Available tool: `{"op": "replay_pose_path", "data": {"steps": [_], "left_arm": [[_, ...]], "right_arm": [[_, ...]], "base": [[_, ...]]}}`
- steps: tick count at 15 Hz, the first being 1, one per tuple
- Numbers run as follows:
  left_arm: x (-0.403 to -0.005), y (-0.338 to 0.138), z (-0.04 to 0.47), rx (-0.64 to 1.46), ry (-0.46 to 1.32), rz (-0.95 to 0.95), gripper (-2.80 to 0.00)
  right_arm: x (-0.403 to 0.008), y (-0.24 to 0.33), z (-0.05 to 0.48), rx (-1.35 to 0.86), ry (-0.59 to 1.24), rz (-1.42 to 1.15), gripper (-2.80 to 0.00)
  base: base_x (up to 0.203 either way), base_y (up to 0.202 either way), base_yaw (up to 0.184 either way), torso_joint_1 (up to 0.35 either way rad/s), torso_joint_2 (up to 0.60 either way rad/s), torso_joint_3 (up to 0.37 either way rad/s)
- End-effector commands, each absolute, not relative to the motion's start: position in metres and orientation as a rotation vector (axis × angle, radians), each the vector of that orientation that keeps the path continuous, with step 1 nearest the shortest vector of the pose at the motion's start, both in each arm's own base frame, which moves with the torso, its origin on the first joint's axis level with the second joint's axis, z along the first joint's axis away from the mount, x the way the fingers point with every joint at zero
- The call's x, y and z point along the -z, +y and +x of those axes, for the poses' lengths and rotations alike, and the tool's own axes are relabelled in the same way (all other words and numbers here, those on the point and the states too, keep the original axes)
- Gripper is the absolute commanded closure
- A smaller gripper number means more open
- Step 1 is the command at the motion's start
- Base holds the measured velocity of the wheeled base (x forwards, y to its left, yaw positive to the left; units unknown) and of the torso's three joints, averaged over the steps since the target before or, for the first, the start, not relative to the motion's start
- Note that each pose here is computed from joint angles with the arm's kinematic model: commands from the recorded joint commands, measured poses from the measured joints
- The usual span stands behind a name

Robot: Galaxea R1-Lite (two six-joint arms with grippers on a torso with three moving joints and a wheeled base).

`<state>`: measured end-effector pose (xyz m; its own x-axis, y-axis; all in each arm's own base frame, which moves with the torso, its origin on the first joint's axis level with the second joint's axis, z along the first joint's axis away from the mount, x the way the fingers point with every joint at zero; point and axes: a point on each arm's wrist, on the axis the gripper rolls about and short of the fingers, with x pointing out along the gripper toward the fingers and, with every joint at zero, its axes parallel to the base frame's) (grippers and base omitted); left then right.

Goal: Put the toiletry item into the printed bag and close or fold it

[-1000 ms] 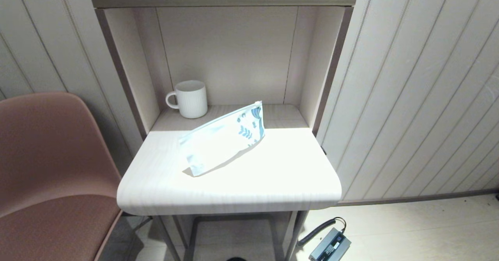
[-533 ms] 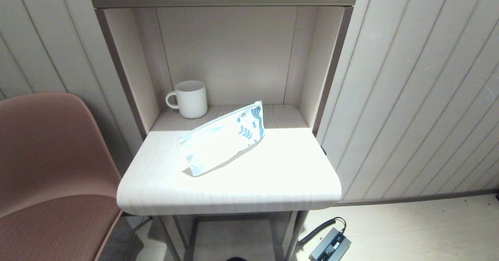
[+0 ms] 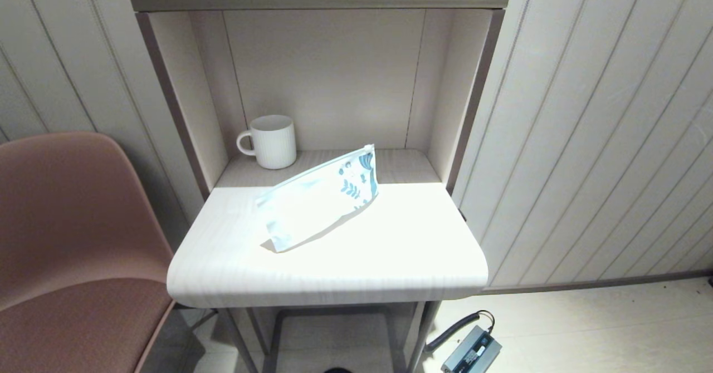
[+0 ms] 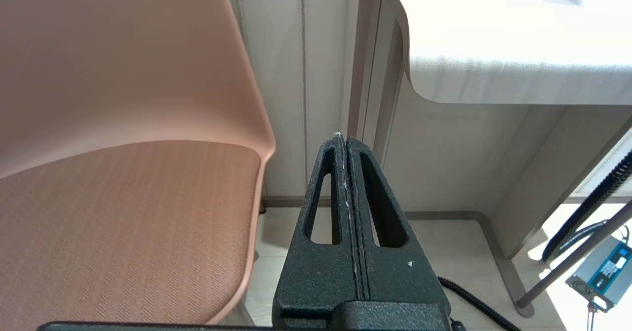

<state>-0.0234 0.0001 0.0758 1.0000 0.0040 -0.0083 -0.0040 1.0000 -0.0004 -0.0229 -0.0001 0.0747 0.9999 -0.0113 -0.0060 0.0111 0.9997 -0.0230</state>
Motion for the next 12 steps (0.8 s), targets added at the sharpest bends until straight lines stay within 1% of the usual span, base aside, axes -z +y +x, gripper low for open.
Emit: {"op": "replay_pose_path", "data": {"steps": [1,12], "left_arm": [[-0.0756,0.0,-0.0234,-0.004,0.012,0.0,0.0],[-0.0754,0.0,-0.0234,-0.003,0.014,0.002,0.0]], "right_arm": [[-0.0747,-0.0001,-0.0228,0.012,0.008,-0.023,0.0],[-0.0747,-0.0001,-0.0228,0.012,0.008,-0.02,0.0]], "base": [[0.0,0.0,0.0,0.0,0.0,0.0],[0.0,0.0,0.0,0.0,0.0,0.0]]}}
